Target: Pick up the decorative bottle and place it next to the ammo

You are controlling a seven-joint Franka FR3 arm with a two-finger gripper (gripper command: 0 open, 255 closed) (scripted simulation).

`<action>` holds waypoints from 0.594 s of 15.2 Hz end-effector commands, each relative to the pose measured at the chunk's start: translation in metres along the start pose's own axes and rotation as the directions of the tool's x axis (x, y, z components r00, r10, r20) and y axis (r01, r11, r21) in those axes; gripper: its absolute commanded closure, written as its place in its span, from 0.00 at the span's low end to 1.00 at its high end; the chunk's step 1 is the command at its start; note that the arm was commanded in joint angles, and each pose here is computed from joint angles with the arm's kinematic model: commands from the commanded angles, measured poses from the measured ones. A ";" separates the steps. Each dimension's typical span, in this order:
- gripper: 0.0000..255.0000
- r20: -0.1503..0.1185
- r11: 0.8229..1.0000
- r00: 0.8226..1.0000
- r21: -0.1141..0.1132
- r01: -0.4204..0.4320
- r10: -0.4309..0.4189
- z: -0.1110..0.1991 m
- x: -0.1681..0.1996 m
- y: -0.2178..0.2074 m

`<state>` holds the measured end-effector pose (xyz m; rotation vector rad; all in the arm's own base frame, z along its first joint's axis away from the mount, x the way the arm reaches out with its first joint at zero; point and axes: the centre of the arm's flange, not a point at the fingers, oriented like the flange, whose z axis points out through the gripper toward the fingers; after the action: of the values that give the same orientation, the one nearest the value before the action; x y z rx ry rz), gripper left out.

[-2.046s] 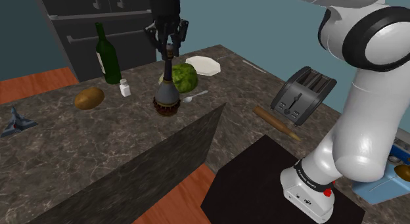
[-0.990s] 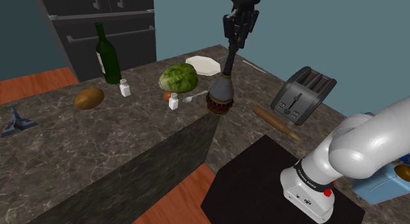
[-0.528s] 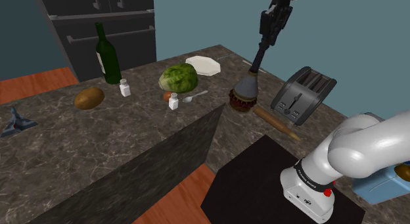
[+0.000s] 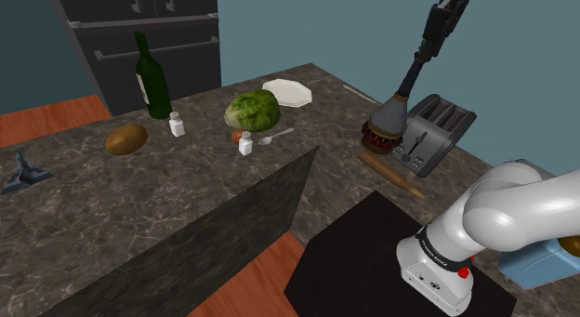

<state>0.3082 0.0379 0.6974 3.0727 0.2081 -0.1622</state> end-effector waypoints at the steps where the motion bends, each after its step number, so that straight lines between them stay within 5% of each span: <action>1: 1.00 0.000 1.000 1.000 0.000 0.001 -0.001 -0.003 -0.022 0.018; 9: 1.00 0.000 1.000 1.000 0.000 0.001 -0.001 -0.021 -0.098 0.090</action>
<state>0.2339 -0.0521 0.7297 3.0731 0.2089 -0.1609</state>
